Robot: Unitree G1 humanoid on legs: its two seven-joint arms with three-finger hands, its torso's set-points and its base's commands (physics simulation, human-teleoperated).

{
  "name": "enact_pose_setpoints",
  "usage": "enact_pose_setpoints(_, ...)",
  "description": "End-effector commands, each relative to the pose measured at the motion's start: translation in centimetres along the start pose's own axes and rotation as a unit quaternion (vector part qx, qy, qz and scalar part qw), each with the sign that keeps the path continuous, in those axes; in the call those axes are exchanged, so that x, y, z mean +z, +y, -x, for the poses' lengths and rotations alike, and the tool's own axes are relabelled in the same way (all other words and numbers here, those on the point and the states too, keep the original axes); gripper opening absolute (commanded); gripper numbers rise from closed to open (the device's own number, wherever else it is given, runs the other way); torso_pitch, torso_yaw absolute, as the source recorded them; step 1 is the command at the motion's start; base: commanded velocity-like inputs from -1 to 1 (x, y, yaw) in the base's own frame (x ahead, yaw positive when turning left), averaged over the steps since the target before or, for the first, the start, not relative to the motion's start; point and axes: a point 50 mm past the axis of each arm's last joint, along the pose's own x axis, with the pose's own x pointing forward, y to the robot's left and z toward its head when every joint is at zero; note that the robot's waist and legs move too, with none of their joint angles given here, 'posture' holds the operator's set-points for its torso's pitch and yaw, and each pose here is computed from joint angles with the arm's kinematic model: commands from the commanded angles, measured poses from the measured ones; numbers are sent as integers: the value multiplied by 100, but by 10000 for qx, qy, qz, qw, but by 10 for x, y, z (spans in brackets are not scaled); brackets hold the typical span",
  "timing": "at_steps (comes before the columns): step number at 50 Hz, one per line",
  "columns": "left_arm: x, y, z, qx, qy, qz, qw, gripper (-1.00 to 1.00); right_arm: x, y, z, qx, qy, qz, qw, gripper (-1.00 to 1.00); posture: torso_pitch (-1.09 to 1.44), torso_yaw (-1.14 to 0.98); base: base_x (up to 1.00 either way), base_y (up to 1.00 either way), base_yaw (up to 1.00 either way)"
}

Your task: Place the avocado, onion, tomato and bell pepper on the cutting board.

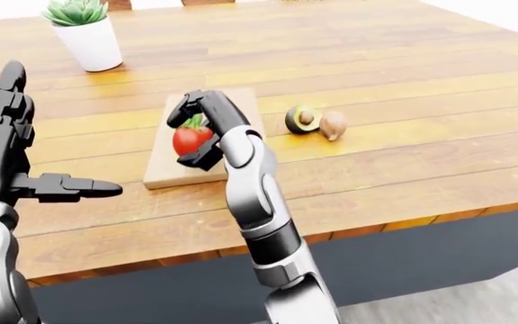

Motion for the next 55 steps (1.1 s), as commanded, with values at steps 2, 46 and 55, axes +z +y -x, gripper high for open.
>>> enact_pose_setpoints(2,12,6,1,199,-351,-87,9991,100,21,-9,2,-223,-453,98,9987,-40,0,0,0,0,0)
enact_pose_setpoints(46,18,10,1,255,-393,-153,9988,100,13,-6,7,-190,-334,73,9992,14,0,0,0,0,0)
enact_pose_setpoints(55,17,10,1,264,-391,-155,9988,100,10,-4,7,-154,-310,63,9994,29,0,0,0,0,0)
